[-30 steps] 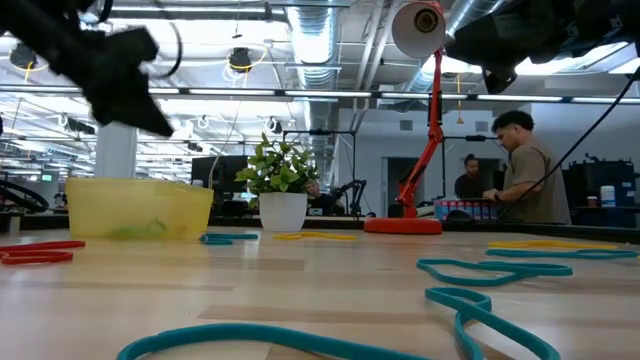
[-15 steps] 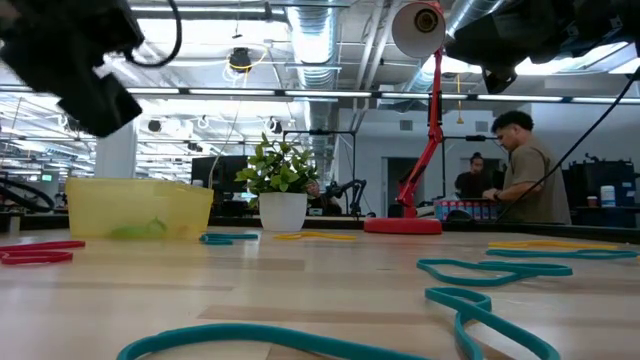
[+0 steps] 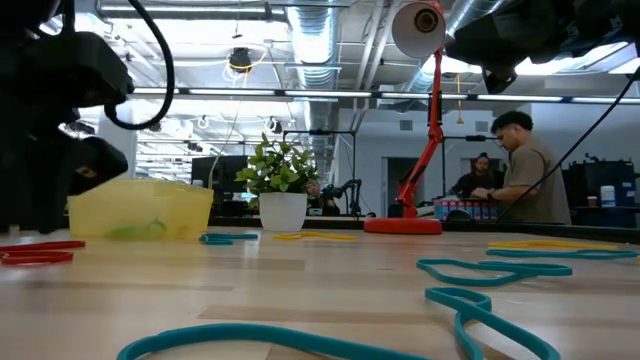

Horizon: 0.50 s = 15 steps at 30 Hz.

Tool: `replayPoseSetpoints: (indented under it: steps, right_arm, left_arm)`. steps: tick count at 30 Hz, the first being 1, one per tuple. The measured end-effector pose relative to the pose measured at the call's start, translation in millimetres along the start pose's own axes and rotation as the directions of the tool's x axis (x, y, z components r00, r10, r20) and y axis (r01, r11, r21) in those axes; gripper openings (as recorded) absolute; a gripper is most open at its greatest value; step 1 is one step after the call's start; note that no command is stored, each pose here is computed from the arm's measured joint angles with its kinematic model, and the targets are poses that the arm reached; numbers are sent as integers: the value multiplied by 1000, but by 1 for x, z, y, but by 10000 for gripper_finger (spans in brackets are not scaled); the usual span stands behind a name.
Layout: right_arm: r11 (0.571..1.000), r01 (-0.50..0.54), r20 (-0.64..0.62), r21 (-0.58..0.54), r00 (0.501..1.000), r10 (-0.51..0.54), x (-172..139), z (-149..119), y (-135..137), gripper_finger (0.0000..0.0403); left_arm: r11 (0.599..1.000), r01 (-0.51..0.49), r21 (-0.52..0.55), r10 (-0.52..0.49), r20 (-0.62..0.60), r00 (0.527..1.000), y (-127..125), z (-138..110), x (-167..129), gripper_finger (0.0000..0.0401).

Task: Pick and place items into bin
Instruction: Put the red rubber band into the yellow bin

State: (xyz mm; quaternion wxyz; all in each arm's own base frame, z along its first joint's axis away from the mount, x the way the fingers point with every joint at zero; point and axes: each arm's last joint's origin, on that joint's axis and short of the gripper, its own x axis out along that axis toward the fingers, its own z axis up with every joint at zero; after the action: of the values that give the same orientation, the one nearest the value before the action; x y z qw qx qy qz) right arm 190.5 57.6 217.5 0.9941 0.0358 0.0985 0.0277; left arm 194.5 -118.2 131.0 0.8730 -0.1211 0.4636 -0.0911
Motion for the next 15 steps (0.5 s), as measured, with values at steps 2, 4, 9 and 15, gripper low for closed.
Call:
replayPoseSetpoints:
  steps: [2, 4, 9, 15]
  right_arm:
    - [1000, 0, 0, 0, 1000, 0, 0, 0, 0, 103]
    - [1000, 0, 0, 0, 1000, 0, 0, 0, 0, 103]
    - [1000, 0, 0, 0, 1000, 0, 0, 0, 0, 103]
    - [1000, -1, 0, 1, 1000, 1, 0, 0, 0, 103]
  left_arm:
    - [1000, -11, 4, 11, -22, 1000, -1, 0, 6, 90]
    - [1000, -27, 12, 28, -44, 999, -1, -1, 13, 90]
    - [997, -77, 19, 78, -53, 996, 1, -4, 21, 90]
    - [997, -71, 0, 71, -28, 997, 0, -3, 22, 90]
